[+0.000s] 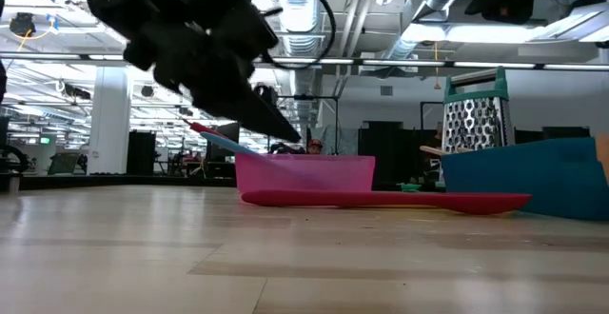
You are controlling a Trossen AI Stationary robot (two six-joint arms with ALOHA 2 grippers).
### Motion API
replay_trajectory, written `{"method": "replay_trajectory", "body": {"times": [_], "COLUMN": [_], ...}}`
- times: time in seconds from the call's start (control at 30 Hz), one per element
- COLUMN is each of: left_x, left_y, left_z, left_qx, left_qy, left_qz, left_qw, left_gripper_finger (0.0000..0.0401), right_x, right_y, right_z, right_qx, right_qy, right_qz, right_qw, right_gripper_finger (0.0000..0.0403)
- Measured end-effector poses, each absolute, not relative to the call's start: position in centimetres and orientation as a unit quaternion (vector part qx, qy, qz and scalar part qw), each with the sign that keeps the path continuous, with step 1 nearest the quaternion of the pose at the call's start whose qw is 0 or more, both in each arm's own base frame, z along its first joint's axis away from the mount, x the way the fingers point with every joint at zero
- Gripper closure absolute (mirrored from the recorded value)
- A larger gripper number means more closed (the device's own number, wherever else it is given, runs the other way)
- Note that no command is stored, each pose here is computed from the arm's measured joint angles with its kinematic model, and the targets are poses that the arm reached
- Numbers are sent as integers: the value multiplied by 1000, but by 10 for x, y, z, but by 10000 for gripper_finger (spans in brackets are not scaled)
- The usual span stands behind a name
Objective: Pick & Place Kitchen Items
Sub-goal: Put the red serving spoon into the red bin
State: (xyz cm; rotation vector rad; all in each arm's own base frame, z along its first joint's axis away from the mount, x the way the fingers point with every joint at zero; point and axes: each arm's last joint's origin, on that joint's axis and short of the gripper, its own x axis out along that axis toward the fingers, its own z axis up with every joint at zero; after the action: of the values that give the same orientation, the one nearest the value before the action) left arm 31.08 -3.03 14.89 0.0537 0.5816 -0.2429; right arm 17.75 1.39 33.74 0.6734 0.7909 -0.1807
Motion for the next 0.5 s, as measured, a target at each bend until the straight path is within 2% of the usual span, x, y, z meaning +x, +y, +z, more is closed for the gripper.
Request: {"method": "replay_trajectory", "body": {"times": [0.23,0.5], "left_x": [322,324], "left_y": [-31,-30], "left_z": [122,85], "left_qx": [31,6], "left_qy": [284,335], "left_qz": [-102,-71], "left_qw": [953,940], "left_gripper_finger": [166,170], "right_x": [177,177], "right_y": [14,14], "right_z": [338,338], "right_qx": [310,310], "right_qy": [378,378], "right_qz": [-80,-80], "right_qw": [868,869], "right_gripper_finger": [186,186]}}
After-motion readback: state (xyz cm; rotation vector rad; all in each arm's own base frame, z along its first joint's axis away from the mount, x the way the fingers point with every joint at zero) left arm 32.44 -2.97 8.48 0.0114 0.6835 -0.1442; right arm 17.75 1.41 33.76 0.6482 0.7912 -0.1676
